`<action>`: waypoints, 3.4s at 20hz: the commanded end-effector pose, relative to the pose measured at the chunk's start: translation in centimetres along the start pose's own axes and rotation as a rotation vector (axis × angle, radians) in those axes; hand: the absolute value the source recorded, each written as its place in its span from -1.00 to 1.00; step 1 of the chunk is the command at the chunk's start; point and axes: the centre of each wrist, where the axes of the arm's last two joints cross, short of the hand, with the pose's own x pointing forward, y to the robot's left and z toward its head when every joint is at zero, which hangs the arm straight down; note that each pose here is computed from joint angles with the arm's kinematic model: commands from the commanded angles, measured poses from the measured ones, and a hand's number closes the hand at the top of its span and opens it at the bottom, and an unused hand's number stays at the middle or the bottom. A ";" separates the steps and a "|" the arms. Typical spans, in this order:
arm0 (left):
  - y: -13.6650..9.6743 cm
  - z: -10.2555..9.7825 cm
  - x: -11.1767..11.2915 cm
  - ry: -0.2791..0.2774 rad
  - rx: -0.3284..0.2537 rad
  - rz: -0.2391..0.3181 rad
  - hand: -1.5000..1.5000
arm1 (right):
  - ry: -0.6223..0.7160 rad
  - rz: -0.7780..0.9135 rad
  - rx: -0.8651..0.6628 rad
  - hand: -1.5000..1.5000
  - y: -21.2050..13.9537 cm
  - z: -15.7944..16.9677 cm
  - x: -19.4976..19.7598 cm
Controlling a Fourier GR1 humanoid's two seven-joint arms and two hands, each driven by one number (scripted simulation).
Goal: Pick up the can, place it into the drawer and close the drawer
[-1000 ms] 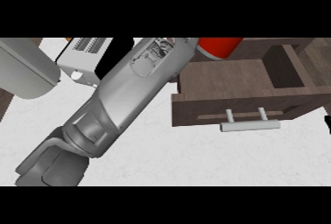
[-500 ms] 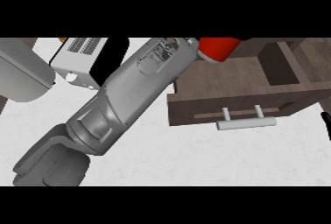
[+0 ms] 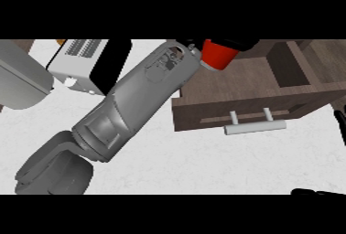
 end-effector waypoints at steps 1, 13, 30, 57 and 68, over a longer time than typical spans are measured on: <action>0.0 0.0 -1.1 -0.019 0.000 -0.041 1.00 | -0.010 0.003 -0.009 -1.00 -0.5 -0.8 0.5; 0.3 0.1 -2.7 0.012 0.113 -0.053 -1.00 | -0.027 0.002 0.041 -1.00 0.9 -1.2 0.8; -0.3 0.5 -2.0 0.048 0.139 0.059 -1.00 | -0.204 0.347 0.110 -1.00 0.3 -1.3 4.7; 1.4 0.3 1.1 0.015 0.171 0.128 -1.00 | -0.161 1.096 0.196 -1.00 7.7 -6.3 -6.0; 7.5 0.5 1.0 0.029 0.185 0.108 -1.00 | -0.108 1.137 0.145 -1.00 9.7 -9.6 -12.0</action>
